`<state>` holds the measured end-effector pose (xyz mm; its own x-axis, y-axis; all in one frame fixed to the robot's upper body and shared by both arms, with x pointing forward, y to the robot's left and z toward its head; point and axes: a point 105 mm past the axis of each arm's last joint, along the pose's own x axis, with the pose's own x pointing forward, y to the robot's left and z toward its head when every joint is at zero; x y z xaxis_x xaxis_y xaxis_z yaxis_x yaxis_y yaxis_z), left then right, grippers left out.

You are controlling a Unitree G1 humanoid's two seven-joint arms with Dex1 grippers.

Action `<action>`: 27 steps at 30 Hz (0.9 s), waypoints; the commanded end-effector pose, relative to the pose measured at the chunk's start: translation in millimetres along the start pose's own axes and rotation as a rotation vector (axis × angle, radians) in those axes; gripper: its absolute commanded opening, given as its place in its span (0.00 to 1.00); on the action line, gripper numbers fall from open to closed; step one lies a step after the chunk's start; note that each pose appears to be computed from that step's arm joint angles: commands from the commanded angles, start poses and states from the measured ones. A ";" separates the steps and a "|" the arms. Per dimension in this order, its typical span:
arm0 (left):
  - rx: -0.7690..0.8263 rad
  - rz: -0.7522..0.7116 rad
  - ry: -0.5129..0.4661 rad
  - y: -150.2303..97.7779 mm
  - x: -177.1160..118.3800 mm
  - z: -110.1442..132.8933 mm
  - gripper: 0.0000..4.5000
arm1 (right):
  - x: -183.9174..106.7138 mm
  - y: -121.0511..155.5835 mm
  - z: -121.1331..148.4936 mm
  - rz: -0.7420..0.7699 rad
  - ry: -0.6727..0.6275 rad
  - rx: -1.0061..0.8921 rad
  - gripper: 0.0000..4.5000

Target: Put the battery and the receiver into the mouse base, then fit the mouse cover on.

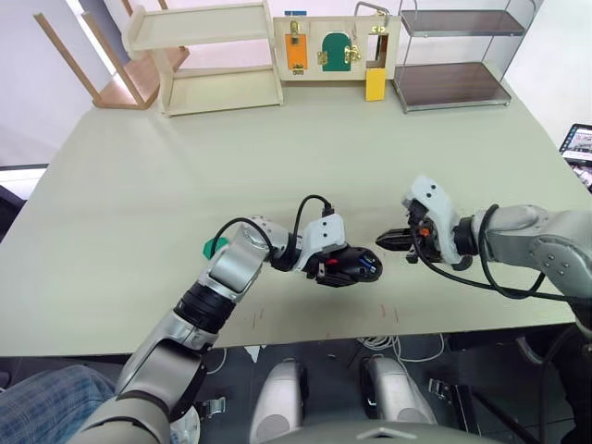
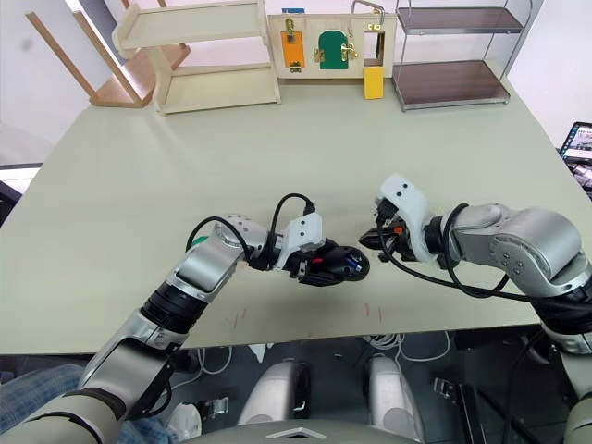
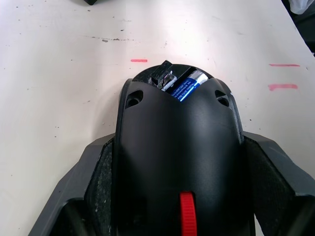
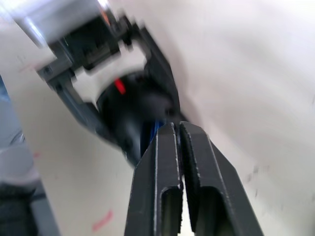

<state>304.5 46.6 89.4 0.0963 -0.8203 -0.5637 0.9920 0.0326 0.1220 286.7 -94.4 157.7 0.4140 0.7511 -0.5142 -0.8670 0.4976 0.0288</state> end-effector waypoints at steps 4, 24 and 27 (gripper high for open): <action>-0.029 -0.041 0.047 -7.5 5.0 -13.3 0.67 | -1.0 6.8 5.3 -0.013 -0.224 -0.165 0.02; -0.031 -0.045 0.052 -8.0 3.8 -14.1 0.67 | 25.6 4.7 -33.2 -0.034 -0.283 -0.285 0.02; -0.033 -0.046 0.053 -8.4 3.6 -14.4 0.67 | 25.7 3.7 -34.9 -0.038 -0.276 -0.284 0.02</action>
<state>305.0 47.3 88.9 0.0955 -0.8186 -0.5663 0.9921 0.0319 0.1211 283.8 -86.7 108.2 0.4644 0.8399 -0.2807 -0.8830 0.4148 -0.2199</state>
